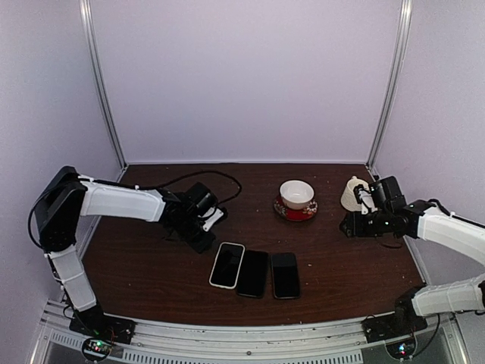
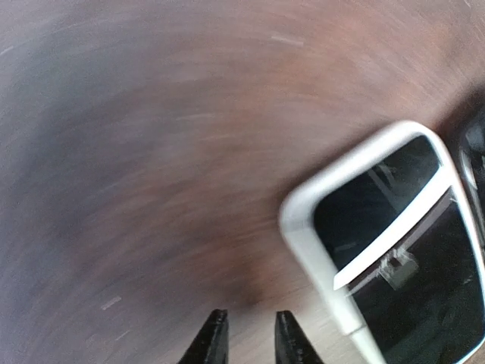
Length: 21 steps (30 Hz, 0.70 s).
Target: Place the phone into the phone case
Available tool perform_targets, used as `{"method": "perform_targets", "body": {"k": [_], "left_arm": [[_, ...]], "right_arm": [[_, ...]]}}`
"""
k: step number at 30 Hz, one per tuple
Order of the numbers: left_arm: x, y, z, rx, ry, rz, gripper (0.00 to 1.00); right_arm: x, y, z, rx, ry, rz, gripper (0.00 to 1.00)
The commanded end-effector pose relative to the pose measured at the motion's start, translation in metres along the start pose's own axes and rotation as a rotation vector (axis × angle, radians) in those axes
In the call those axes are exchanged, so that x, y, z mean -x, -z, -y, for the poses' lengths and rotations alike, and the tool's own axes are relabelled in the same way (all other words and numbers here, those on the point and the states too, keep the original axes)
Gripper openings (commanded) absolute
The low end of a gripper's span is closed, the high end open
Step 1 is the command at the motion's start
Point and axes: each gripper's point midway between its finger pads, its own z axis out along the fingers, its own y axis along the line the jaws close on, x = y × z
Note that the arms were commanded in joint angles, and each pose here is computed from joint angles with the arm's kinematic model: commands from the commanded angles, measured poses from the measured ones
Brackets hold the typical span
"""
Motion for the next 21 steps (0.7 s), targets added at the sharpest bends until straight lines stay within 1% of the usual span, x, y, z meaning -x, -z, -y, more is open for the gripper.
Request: {"method": "perform_targets", "body": {"k": [1, 3, 4, 6, 7, 8, 9, 12, 16, 18, 21], "left_arm": [[0.008, 0.053, -0.088, 0.236, 0.285, 0.164, 0.4], [0.0, 0.074, -0.121, 0.285, 0.393, 0.243, 0.59], [-0.004, 0.086, -0.137, 0.326, 0.424, 0.294, 0.69], [-0.013, 0.114, -0.167, 0.47, 0.461, 0.398, 0.85], [-0.019, 0.126, -0.176, 0.536, 0.468, 0.442, 0.91], [-0.024, 0.135, -0.184, 0.589, 0.473, 0.485, 0.94], [-0.028, 0.148, -0.19, 0.637, 0.489, 0.534, 0.97], [-0.049, 0.16, -0.204, 0.762, 0.525, 0.577, 0.98], [-0.077, 0.169, -0.219, 0.935, 0.555, 0.549, 0.97], [-0.085, 0.175, -0.225, 1.01, 0.552, 0.537, 0.97], [-0.088, 0.174, -0.231, 1.011, 0.555, 0.554, 0.98]], "right_arm": [[0.033, 0.019, 0.045, -0.158, -0.058, 0.206, 0.74], [0.04, 0.029, 0.061, -0.216, -0.068, 0.289, 0.9], [0.043, 0.034, 0.067, -0.238, -0.071, 0.324, 0.94], [0.042, 0.038, 0.076, -0.271, -0.076, 0.37, 0.99], [0.041, 0.038, 0.078, -0.279, -0.075, 0.386, 0.99], [0.041, 0.038, 0.08, -0.283, -0.073, 0.4, 0.99], [0.04, 0.039, 0.081, -0.289, -0.072, 0.396, 1.0], [0.041, 0.041, 0.087, -0.328, -0.077, 0.396, 1.0], [0.041, 0.046, 0.103, -0.428, -0.094, 0.395, 0.99], [0.041, 0.045, 0.098, -0.401, -0.068, 0.387, 0.99], [0.046, 0.049, 0.091, -0.36, -0.064, 0.433, 0.99]]}}
